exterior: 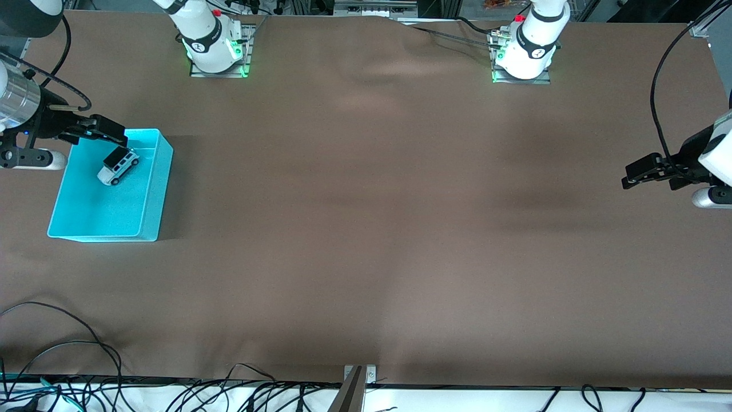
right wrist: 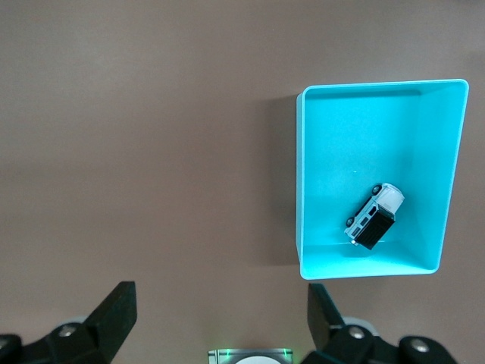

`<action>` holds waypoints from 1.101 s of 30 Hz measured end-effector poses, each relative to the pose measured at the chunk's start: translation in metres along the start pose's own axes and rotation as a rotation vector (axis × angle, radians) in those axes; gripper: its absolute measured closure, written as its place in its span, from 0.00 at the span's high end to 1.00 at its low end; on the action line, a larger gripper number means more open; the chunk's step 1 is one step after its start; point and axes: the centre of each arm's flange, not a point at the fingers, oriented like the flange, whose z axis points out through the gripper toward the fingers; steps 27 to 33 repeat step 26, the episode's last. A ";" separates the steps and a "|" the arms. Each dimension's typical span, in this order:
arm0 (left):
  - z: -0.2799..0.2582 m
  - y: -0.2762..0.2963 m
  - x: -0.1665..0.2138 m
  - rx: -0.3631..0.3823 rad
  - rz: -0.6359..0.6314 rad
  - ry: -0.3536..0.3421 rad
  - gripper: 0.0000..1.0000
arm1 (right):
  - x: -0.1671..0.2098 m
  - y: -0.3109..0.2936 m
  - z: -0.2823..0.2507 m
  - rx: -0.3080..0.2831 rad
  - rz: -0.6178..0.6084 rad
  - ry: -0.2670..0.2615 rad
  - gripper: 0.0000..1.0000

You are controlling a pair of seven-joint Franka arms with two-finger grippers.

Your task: Wind and store white jeep toy

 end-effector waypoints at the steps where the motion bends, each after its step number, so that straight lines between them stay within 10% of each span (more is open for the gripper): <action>1: 0.000 0.000 0.000 0.000 0.000 0.000 1.00 | 0.000 0.000 0.000 0.000 0.000 0.000 1.00; 33: -0.022 0.032 -0.023 0.056 0.029 -0.030 1.00 | 0.009 -0.001 0.000 0.006 0.000 0.053 1.00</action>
